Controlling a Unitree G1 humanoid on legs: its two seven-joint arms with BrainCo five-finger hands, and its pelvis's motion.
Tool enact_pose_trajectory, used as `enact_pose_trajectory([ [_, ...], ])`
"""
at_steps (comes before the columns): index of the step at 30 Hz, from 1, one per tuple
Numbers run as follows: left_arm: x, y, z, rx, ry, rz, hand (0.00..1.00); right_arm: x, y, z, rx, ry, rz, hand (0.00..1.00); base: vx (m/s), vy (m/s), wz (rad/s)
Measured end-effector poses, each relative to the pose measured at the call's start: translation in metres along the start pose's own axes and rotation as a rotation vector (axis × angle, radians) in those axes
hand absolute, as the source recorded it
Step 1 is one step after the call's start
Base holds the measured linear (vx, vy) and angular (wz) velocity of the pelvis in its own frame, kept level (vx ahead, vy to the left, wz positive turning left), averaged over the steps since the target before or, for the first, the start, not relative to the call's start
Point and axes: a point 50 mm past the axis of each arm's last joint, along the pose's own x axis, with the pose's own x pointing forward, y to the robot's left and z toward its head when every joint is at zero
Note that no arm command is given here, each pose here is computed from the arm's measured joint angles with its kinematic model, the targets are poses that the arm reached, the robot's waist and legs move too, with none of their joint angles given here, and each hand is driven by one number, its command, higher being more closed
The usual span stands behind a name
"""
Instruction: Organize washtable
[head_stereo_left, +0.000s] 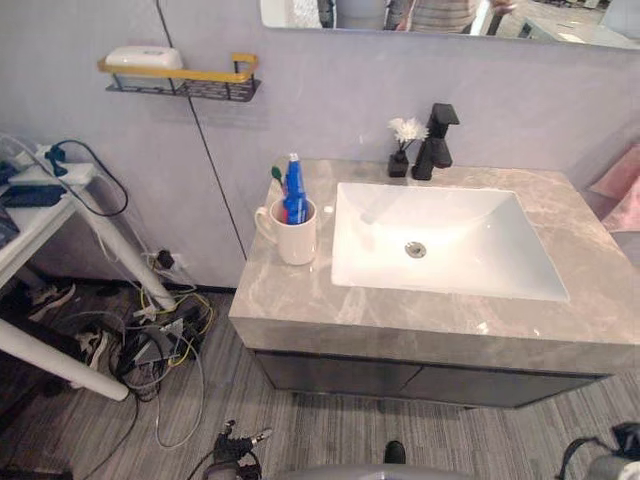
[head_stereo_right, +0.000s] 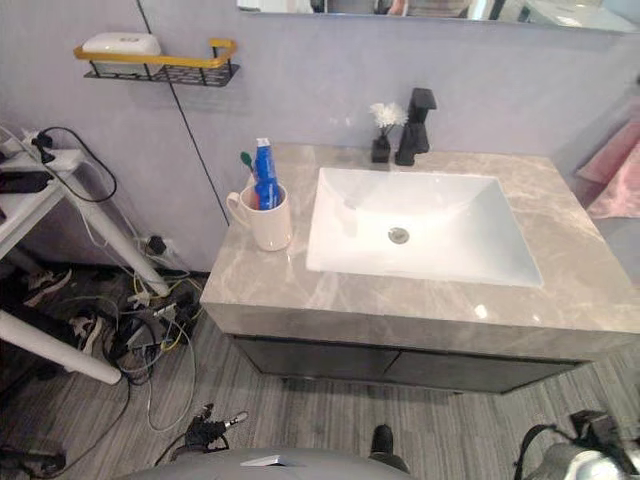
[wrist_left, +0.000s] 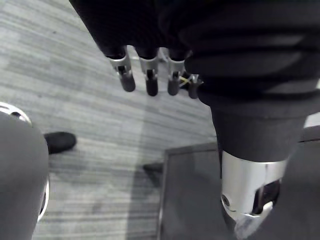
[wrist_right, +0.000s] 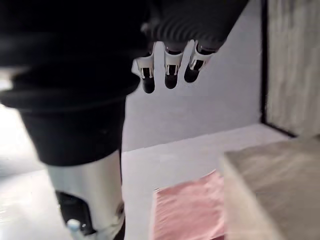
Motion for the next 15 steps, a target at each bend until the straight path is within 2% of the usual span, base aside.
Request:
enact_pose_trajectory([
  [4,0.0,0.001,0.002,-0.014,-0.002,0.029,0.0,-0.021,-0.016,-0.051,-0.157,0.238,0.026,0.0,0.01,-0.005,-0.18],
  [8,0.0,0.002,-0.001,-0.058,0.016,0.06,0.0,-0.061,-0.043,-0.103,-0.325,0.541,0.089,0.0,0.02,-0.001,0.01],
  [11,0.0,0.006,-0.012,-0.137,0.073,0.096,0.0,-0.079,-0.077,-0.124,-0.415,0.693,0.023,0.0,0.05,0.012,0.08],
  [13,-0.001,0.011,-0.02,-0.242,0.123,0.137,0.0,-0.095,-0.113,-0.137,-0.469,0.831,-0.102,0.0,0.06,0.021,0.13],
  [15,0.0,0.014,-0.025,-0.321,0.159,0.158,0.0,-0.109,-0.134,-0.143,-0.443,0.929,-0.232,0.0,0.04,0.018,0.09],
])
